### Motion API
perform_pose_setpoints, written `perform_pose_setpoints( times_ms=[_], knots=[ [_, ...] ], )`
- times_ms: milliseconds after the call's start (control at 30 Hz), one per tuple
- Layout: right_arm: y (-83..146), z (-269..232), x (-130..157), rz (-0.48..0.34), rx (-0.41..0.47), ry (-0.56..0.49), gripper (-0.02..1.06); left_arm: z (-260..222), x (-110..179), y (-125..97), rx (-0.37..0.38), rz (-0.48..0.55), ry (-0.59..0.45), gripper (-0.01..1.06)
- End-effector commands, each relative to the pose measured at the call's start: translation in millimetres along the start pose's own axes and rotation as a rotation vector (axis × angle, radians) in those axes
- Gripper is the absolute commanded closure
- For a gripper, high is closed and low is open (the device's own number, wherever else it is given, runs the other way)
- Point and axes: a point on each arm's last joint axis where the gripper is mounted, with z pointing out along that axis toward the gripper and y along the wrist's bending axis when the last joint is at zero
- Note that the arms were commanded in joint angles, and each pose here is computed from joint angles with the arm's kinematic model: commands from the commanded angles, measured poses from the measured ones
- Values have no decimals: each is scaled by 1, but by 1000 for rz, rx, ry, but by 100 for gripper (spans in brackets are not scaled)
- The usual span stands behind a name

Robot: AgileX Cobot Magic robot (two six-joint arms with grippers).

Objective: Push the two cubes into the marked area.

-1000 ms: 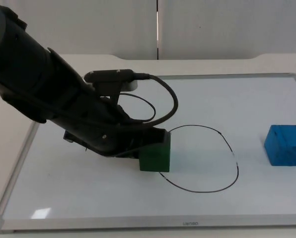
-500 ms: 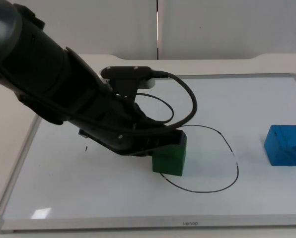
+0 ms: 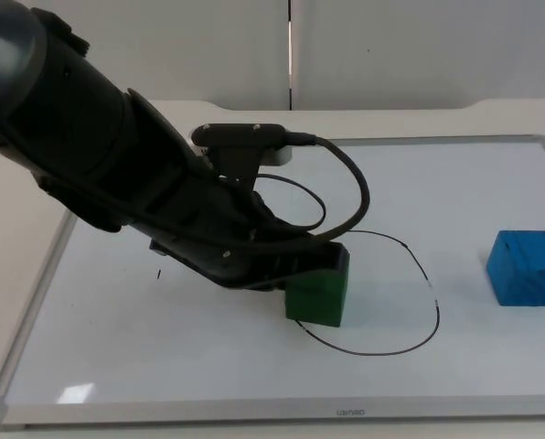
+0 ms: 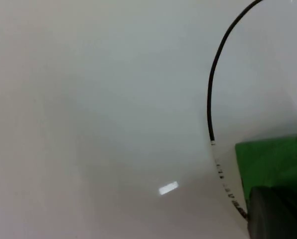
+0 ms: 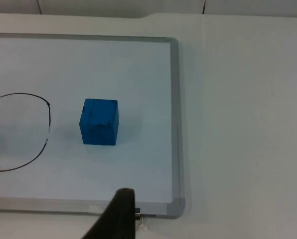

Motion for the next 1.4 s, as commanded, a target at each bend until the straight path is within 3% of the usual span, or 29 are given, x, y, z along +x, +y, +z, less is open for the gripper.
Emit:
perform_pose_setpoints(
  times_ms=[0,233,400,833,1367],
  knots=[
    [0,1,1,0,5,-9,-1,1,1,-3,17,-1,12,105],
    [0,1,1,0,5,-9,-1,1,4,-7,51,-5,40,105],
    [0,1,1,0,5,-9,-1,0,9,-13,122,-5,99,105],
    [0,1,1,0,5,-9,-1,1,7,-11,96,-9,76,105],
    [0,1,1,0,5,-9,-1,0,9,-14,124,-29,93,105]
  ],
)
